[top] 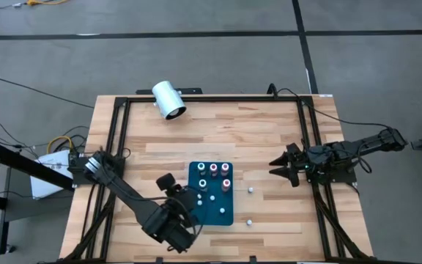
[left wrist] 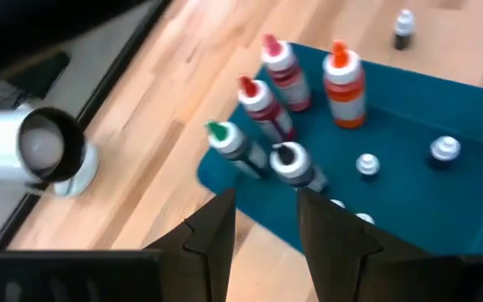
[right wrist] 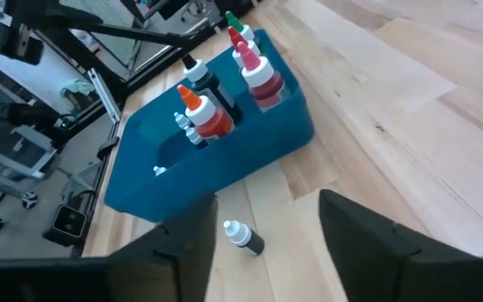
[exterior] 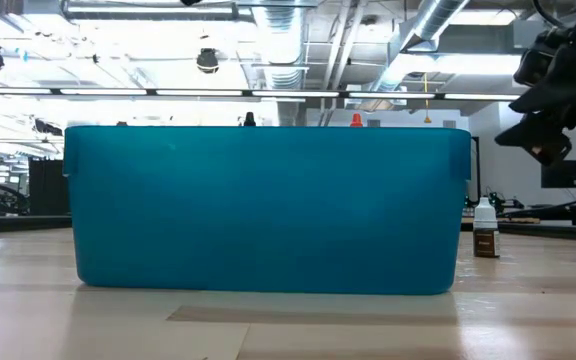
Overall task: Pick & Place food coloring
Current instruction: Put the small brown food coloring bottle into the blue container
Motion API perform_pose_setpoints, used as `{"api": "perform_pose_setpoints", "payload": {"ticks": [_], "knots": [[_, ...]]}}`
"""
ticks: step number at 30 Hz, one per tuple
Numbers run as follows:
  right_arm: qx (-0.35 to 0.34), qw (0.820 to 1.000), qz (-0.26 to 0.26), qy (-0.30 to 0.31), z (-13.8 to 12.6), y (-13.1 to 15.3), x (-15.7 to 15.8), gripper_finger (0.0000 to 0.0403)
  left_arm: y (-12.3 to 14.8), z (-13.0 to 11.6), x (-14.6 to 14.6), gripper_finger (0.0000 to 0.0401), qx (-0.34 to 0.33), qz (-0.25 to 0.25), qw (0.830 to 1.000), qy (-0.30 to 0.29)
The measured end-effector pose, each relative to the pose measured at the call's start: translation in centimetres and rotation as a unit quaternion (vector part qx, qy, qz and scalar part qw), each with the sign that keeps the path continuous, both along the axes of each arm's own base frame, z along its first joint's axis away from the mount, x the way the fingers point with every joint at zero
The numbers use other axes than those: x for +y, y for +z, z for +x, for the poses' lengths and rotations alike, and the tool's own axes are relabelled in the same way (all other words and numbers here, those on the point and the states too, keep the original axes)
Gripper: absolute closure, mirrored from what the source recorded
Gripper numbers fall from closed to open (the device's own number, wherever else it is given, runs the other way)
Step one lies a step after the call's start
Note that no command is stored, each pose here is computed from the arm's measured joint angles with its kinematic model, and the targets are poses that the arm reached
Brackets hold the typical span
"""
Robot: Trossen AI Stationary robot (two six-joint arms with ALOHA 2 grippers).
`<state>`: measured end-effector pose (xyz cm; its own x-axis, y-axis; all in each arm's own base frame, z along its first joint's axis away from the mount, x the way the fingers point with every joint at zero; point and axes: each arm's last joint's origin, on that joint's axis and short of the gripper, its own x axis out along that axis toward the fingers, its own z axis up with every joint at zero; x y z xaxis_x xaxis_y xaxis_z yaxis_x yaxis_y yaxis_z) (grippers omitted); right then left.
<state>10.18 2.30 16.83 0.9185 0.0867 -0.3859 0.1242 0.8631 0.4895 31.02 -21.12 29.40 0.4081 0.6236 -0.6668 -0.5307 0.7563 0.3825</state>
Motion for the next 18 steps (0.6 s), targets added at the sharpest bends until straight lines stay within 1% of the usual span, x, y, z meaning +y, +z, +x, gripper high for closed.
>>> {"api": "perform_pose_setpoints", "payload": {"ticks": [4, 8, 13, 18], "knots": [[0.001, 1.0, 0.014, -0.005, 0.0, 0.0, 0.0, 0.0165, -0.1, -2.2, 0.9, 0.028, -0.034, 0.002, 0.999, 0.03], [0.002, 1.0, 0.028, -0.011, 0.0, 0.0, 0.0, 0.0153, 0.4, -4.2, 2.2, 0.028, -0.056, -0.012, 0.998, 0.033], [0.002, 1.0, 0.027, -0.011, 0.0, 0.0, 0.0, 0.0154, 0.2, -5.8, 3.8, 0.028, -0.079, -0.026, 0.997, -0.005], [-0.011, 1.0, 0.022, -0.01, 0.1, 0.2, 0.0, 0.0154, -1.1, -7.5, 5.8, 0.028, -0.111, -0.054, 0.992, -0.025]]}}
